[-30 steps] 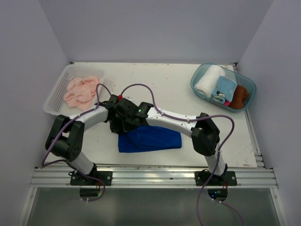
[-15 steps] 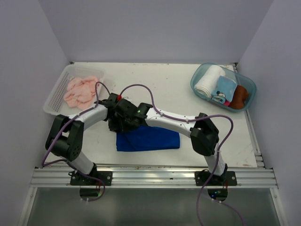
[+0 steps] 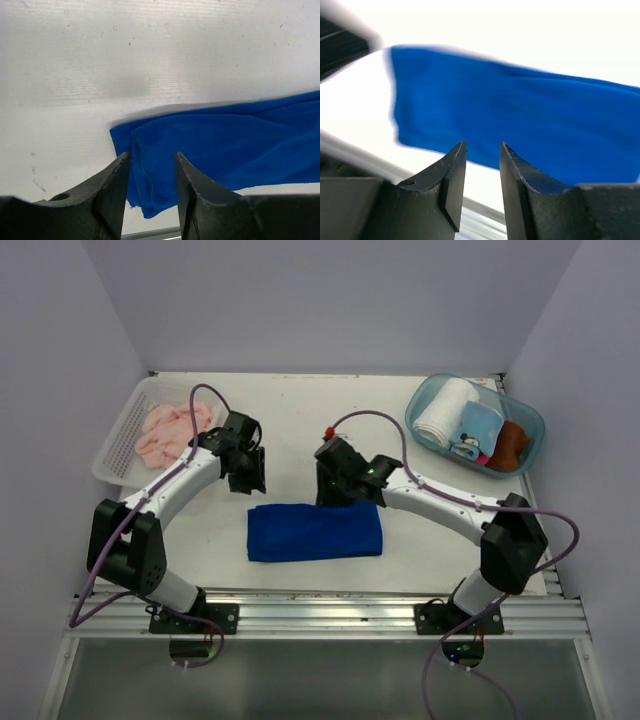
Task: Roll the towels
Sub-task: Fold the towel
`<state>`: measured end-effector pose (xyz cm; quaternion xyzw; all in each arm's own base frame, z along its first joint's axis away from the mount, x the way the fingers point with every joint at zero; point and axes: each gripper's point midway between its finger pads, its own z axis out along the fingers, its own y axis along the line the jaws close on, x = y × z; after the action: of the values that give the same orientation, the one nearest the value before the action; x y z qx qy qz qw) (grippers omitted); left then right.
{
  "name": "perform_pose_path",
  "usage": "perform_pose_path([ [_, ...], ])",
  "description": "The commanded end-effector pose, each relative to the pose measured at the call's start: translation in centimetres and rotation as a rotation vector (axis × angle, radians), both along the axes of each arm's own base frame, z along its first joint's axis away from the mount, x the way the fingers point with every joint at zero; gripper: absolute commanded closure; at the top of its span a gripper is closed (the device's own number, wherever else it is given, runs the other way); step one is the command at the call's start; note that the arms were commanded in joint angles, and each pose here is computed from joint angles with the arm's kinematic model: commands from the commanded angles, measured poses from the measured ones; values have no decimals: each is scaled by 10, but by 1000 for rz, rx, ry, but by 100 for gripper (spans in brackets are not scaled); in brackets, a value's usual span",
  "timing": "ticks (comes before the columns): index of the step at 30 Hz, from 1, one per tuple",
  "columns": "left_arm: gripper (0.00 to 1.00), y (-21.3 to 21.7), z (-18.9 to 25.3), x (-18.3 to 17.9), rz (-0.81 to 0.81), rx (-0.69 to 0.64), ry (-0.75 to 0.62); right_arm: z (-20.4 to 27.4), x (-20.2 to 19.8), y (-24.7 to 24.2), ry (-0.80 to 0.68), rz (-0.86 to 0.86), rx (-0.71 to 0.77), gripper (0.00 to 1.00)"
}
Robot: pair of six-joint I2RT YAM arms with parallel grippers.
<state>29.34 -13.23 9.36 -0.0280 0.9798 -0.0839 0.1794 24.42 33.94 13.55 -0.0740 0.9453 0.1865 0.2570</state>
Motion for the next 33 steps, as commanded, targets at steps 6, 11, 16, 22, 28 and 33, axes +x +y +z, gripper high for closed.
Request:
perform_pose_path([
  [6,33,-17,-9,-20,-93,-129,-28,-26,16,-114,37,-292,-42,63],
  [11,49,-1,-40,-30,-23,-48,44,-22,21,-125,24,-326,-52,62],
  [16,44,4,-46,-37,3,-27,61,-23,23,-124,25,-329,-52,62],
  [22,49,7,-57,-49,22,-32,91,-27,23,-122,47,-326,-70,62],
  [28,55,3,-61,-52,17,-51,104,-26,25,-126,37,-338,-82,62],
  [33,68,0,-62,-54,8,-52,106,-27,29,-136,34,-362,-106,62],
])
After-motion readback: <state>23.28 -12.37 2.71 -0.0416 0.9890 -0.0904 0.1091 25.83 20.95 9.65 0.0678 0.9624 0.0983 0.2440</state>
